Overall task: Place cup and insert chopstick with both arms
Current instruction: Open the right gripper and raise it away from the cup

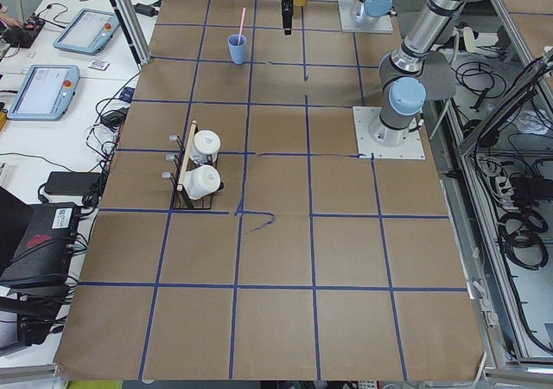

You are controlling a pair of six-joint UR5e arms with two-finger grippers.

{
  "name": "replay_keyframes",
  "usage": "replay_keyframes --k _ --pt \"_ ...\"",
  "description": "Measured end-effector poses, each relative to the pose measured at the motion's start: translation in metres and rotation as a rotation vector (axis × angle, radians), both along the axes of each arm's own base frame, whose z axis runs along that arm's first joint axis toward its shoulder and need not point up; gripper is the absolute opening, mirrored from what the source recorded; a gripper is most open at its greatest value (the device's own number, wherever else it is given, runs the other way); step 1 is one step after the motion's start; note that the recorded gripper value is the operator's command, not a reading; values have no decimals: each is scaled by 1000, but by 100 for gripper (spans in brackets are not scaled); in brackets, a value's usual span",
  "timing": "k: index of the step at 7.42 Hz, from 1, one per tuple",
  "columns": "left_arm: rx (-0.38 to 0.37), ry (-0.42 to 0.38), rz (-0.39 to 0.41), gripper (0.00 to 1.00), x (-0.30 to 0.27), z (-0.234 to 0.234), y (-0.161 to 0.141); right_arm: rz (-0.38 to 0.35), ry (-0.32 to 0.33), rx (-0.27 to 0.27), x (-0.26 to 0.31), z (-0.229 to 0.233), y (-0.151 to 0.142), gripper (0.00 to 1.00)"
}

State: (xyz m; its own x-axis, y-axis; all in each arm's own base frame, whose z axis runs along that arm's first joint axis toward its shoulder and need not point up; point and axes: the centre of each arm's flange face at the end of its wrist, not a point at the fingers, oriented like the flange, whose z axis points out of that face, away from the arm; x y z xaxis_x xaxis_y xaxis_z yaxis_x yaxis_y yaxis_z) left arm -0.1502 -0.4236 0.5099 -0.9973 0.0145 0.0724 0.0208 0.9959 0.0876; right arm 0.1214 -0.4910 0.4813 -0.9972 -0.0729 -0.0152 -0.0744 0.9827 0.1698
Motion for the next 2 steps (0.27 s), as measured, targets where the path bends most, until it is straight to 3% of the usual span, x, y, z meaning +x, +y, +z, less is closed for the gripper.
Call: replay_keyframes --k 2 --pt "0 -1 0 100 0 0 0 -1 -1 2 1 5 2 100"
